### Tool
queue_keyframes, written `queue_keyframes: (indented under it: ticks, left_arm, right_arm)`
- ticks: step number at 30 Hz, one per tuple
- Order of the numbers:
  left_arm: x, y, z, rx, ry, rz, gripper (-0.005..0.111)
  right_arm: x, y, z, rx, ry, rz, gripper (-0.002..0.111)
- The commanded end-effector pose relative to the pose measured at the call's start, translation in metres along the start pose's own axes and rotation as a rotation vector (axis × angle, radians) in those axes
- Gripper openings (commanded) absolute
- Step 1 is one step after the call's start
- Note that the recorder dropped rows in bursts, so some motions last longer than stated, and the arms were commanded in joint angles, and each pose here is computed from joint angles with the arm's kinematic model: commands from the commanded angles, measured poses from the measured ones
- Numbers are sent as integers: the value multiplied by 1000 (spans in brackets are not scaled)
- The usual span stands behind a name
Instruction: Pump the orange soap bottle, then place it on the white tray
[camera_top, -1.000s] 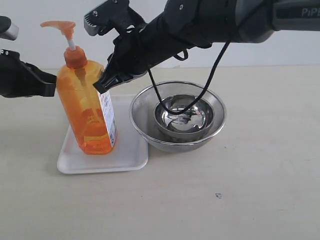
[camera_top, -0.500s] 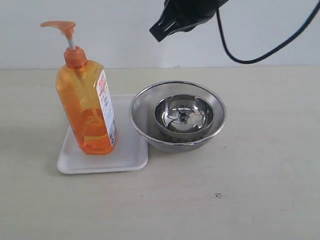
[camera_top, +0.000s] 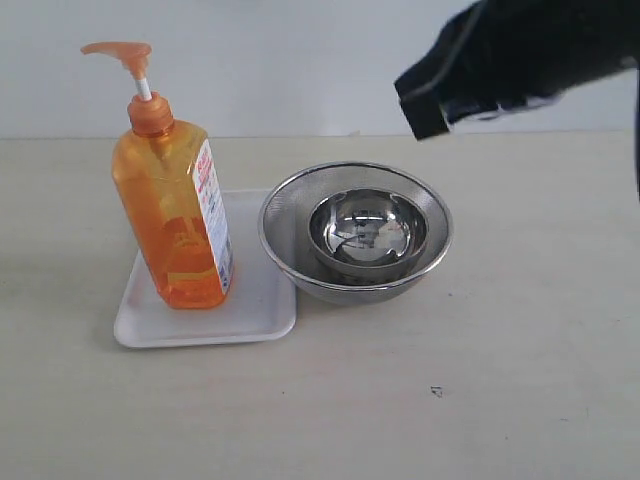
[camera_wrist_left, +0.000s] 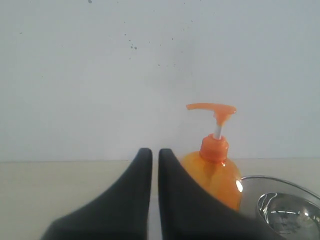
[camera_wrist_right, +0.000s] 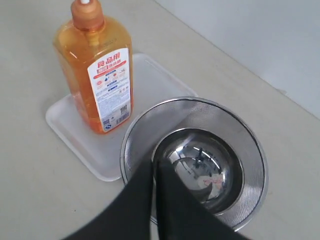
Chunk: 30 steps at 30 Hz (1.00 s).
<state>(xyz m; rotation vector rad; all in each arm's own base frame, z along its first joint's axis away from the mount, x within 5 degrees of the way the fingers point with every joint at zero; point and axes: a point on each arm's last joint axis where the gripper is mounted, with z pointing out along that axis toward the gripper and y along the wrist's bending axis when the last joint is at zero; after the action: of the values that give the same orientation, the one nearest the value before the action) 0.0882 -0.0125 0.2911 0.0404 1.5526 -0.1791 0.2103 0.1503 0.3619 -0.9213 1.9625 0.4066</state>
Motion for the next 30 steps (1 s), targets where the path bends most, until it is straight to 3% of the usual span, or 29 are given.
queue_keyframes:
  ticks: [1,7,22,27,30]
  left_arm:
    - [2,-5,-4,55,-4,-10,5]
    - [4,-13,-6,138,15,-8,5]
    - [4,-13,-6,139,15,-8,5]
    - [4,-13,-6,139,15,-8,5]
    - [4,-13,-6,139,15,-8,5]
  right_arm:
    - [34,5,-18,78,-114,47,0]
    - [65,18,-32,41,-51,59,0]
    - [64,19,-35,43,-69,55,0]
    - [67,16,-67,130,-183,10,0]
    - [87,12,-90,266,-305,50,0]
